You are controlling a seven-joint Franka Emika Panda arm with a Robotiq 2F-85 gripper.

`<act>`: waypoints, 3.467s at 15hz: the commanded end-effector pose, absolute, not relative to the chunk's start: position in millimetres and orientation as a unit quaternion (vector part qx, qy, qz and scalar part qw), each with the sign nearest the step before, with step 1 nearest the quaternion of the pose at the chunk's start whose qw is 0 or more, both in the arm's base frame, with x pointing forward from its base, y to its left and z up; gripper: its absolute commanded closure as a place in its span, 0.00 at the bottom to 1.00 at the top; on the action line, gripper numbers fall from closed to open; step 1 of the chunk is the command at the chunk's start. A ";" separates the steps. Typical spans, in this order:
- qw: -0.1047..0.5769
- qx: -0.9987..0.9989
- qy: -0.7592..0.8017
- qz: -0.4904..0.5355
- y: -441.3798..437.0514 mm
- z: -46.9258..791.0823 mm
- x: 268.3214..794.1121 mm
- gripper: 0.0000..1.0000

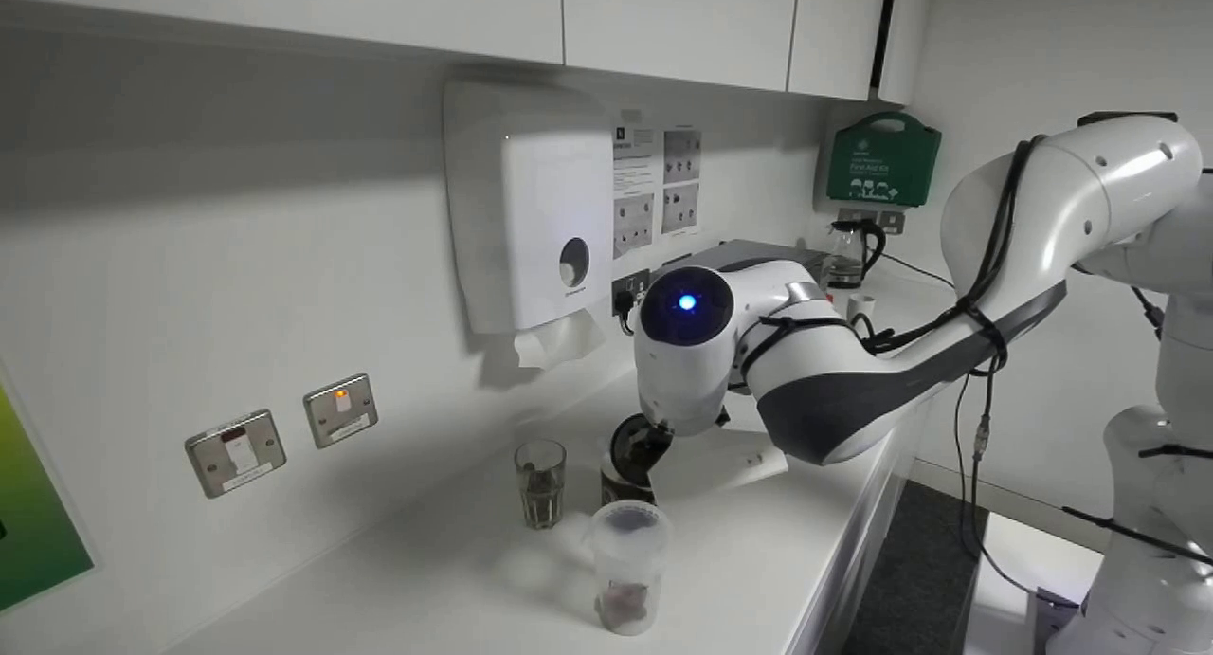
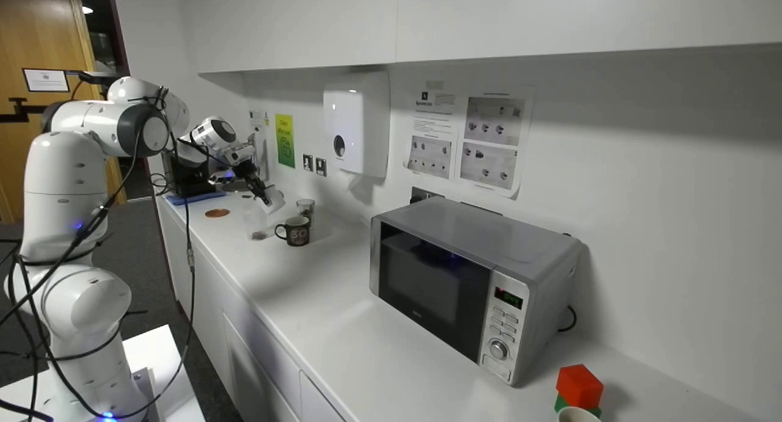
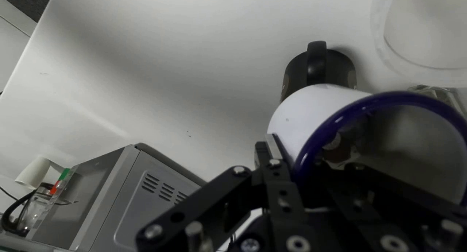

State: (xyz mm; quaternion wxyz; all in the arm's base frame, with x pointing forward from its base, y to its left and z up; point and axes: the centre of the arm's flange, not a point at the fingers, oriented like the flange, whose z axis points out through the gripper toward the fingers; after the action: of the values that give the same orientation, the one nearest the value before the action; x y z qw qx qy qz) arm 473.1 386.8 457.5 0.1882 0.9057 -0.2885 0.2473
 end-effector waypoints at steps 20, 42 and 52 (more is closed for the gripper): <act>0.278 0.863 -0.274 0.320 430.7 457.6 471.9 0.98; 0.380 0.816 -0.296 0.321 420.5 441.5 466.3 0.98; 0.373 0.817 -0.275 0.343 432.1 447.7 457.7 0.98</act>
State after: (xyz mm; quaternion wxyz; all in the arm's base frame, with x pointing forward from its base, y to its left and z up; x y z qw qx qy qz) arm 457.0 426.7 430.0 0.3581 0.8264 -0.2875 0.3258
